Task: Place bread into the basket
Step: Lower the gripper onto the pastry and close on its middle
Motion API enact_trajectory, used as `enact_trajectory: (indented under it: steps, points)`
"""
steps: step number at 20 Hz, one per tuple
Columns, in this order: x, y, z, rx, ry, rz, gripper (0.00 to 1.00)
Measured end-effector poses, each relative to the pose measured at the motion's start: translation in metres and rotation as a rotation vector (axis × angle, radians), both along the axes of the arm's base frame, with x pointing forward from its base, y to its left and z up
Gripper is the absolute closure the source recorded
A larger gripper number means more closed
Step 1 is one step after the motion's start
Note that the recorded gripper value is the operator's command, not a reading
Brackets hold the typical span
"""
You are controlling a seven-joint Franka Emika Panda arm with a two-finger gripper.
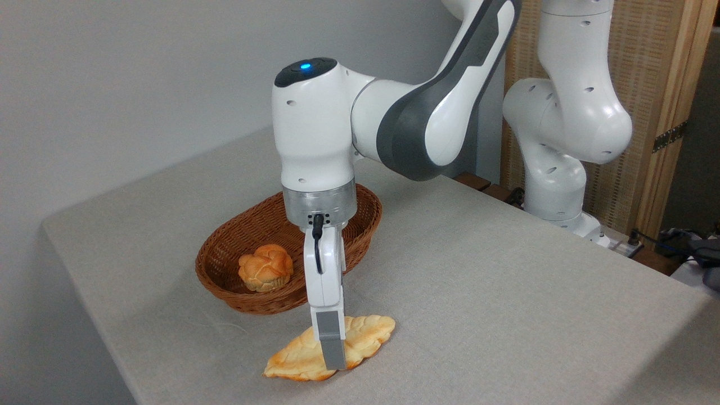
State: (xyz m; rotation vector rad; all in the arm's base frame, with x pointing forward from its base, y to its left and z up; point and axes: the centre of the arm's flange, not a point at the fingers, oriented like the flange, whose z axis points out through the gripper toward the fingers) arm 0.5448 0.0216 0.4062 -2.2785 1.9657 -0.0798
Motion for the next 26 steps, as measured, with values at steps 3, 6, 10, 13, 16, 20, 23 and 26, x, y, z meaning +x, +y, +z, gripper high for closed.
enact_trajectory:
  steps: [3,6,10,13,16,20,23,26]
  points:
    - [0.0011,-0.0001,-0.0036,0.001,0.002,0.0,0.46]
    - [0.0011,-0.0021,-0.0045,0.002,0.004,-0.004,0.6]
    - [0.001,-0.0027,-0.0051,0.002,0.005,-0.006,0.61]
    - [0.001,-0.0026,-0.0051,0.002,0.005,-0.006,0.61]
    - [0.001,-0.0027,-0.0051,0.002,0.005,-0.007,0.6]
    - [0.0001,0.0004,-0.0023,0.005,0.005,-0.031,0.63]
    - [-0.0002,0.001,-0.0023,0.005,0.007,-0.031,0.74]
    - [-0.0011,0.001,-0.0012,-0.005,0.015,-0.024,0.75]
